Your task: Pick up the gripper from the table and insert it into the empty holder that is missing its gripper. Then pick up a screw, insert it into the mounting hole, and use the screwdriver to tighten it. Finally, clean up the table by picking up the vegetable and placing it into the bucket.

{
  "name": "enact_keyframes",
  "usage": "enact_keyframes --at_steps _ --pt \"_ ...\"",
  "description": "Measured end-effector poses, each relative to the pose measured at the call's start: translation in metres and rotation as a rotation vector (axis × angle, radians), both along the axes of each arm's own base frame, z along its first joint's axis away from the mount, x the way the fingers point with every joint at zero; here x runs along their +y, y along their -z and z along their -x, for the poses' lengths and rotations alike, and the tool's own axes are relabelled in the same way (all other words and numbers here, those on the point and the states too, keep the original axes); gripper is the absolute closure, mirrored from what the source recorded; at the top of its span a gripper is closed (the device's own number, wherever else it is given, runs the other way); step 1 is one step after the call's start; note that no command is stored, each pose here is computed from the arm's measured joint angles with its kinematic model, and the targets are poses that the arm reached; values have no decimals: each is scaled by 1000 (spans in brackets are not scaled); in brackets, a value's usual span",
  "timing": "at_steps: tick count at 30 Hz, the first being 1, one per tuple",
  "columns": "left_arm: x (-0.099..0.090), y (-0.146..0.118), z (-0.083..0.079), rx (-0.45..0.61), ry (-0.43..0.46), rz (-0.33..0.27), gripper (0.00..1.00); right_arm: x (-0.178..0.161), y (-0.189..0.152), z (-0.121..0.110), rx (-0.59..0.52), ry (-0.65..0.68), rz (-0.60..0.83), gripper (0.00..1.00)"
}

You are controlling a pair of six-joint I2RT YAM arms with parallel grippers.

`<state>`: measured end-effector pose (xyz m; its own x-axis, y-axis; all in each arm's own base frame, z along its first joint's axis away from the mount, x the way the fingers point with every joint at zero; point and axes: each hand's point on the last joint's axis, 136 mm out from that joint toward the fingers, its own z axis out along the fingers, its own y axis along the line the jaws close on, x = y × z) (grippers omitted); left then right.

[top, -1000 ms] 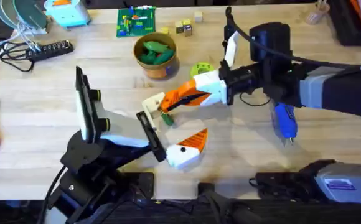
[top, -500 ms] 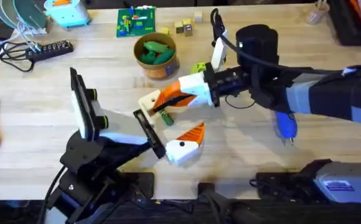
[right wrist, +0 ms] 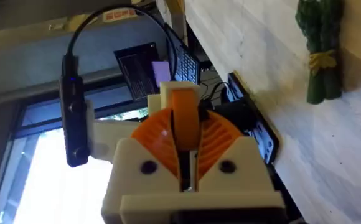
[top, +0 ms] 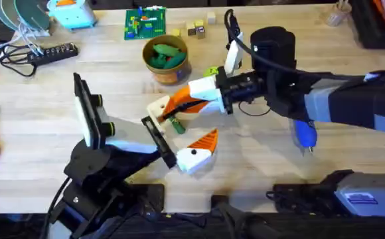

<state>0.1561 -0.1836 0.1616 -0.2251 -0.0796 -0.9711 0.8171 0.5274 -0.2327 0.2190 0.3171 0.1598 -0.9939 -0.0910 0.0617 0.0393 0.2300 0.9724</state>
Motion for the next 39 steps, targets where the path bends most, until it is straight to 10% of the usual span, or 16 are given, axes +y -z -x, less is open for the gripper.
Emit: enact_keyframes --at_steps 17,39 --pt "-1 0 1 33 2 23 7 -6 -13 -5 -48 -32 -66 349" --pt "-1 0 1 36 2 25 7 -12 1 -2 11 -25 -14 326"
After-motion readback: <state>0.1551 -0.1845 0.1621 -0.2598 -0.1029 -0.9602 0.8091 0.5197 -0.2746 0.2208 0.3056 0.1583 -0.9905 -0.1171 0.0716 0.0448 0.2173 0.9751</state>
